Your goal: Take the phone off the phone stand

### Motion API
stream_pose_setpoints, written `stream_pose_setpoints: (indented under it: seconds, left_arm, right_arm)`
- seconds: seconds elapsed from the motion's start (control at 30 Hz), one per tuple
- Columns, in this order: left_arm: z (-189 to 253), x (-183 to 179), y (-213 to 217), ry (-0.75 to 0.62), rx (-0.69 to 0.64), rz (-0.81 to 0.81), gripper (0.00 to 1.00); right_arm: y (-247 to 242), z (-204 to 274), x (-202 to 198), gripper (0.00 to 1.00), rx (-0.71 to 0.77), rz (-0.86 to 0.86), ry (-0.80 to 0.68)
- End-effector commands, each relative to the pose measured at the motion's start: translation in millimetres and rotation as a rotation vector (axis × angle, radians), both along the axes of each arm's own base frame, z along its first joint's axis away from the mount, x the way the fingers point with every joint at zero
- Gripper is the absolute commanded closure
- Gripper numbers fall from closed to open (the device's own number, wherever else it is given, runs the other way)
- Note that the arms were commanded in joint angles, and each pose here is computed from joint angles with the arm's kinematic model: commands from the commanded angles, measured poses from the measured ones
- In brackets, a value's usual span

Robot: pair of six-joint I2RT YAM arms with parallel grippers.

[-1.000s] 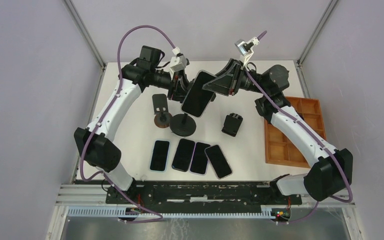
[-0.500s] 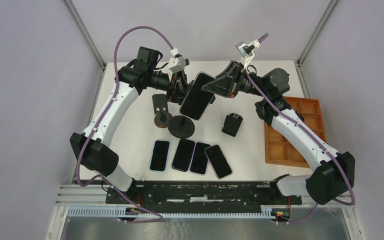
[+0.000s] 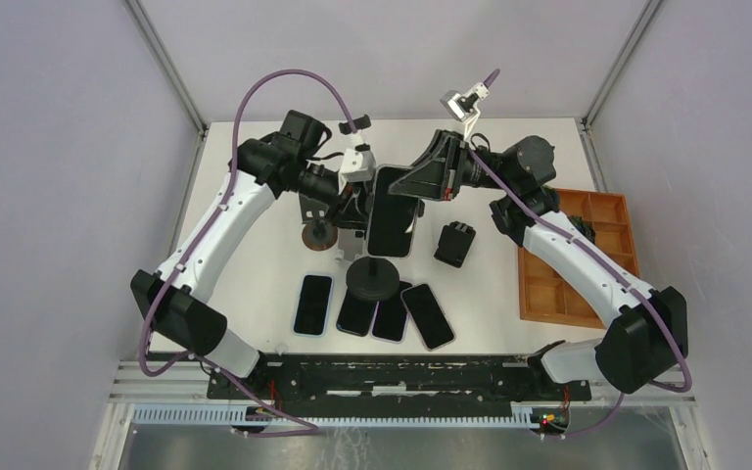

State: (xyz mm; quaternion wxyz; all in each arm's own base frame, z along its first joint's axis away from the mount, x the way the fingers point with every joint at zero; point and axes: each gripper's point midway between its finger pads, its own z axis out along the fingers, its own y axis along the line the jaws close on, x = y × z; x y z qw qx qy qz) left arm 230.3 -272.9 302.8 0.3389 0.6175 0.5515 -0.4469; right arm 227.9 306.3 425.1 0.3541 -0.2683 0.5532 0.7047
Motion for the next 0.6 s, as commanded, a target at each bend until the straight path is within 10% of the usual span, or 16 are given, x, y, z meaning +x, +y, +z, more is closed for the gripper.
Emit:
stream_pose_setpoints:
  seconds: [0.0,0.57]
  left_arm:
    - [-9,-31,14,-0.099,0.058,-0.081,0.98]
    - [-43,-49,31,-0.104,0.132,-0.078,0.98]
  right_arm:
    - [-14,60,-7,1.0,0.174,-0.068,-0.16]
    - [-52,95,-18,1.0,0.309,-0.15,-0.201]
